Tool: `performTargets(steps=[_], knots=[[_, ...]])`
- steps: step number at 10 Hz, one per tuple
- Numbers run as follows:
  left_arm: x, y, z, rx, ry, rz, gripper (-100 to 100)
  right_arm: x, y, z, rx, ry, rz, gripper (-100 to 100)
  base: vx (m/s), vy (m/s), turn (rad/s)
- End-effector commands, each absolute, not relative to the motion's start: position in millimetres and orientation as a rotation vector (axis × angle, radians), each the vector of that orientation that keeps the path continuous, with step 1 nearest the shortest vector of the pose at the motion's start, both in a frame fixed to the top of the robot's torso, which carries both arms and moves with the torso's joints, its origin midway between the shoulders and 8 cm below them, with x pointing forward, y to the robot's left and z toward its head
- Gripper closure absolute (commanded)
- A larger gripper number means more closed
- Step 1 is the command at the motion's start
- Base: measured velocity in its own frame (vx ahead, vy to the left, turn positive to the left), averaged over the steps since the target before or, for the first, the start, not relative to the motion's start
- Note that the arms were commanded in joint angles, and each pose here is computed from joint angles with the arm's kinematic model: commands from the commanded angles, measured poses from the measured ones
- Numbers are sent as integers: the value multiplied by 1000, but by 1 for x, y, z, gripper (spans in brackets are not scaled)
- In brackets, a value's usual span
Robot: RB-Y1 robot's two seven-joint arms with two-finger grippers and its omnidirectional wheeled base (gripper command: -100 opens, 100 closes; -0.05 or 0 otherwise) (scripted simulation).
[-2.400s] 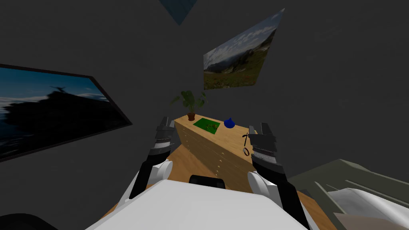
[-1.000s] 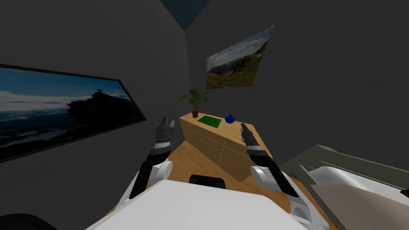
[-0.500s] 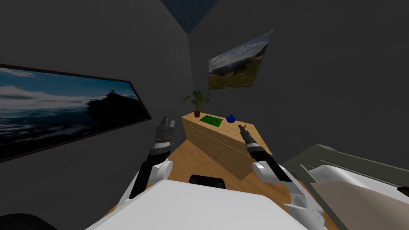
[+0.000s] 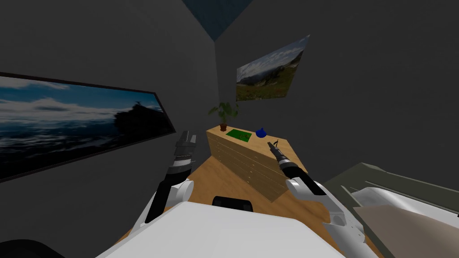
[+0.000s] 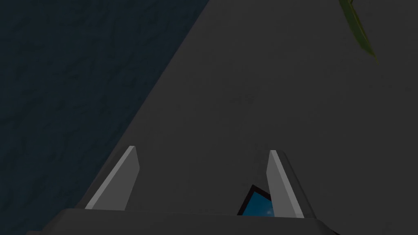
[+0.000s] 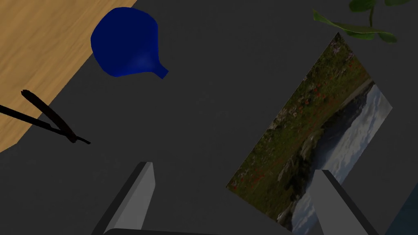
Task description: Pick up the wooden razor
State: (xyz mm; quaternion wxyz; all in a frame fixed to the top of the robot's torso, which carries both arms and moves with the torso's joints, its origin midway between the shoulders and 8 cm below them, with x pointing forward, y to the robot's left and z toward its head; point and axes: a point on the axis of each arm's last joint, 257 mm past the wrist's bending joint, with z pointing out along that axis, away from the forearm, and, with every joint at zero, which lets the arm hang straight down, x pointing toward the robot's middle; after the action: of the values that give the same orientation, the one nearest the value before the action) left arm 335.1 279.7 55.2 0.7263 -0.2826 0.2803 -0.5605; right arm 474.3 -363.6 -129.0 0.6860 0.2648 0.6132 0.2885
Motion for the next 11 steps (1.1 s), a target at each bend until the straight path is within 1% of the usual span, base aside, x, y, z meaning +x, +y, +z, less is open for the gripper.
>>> performTargets(steps=[1,3,6,7,8,9,10,11], knots=[[335,280,55,-623,618,-1236,0,481,-379,-147,607,1426,592,-100,-31,42,33],[335,280,55,-623,618,-1236,0,489,-413,-165,602,1511,469,-100,-18,46,82],[335,280,55,-623,618,-1236,0,489,-441,-192,634,1594,379,-100,5,28,59],[335,280,55,-623,618,-1236,0,489,-463,-202,642,1643,309,-100,13,28,94],[335,280,55,-623,618,-1236,0,488,-465,-205,648,1647,305,-100,16,21,39],[335,280,55,-623,618,-1236,0,485,-490,-216,662,1696,232,-100,24,24,97],[335,280,55,-623,618,-1236,0,485,-491,-217,663,1698,231,-100,25,15,45],[335,280,55,-623,618,-1236,0,481,-515,-225,675,1740,162,-100,32,23,108]])
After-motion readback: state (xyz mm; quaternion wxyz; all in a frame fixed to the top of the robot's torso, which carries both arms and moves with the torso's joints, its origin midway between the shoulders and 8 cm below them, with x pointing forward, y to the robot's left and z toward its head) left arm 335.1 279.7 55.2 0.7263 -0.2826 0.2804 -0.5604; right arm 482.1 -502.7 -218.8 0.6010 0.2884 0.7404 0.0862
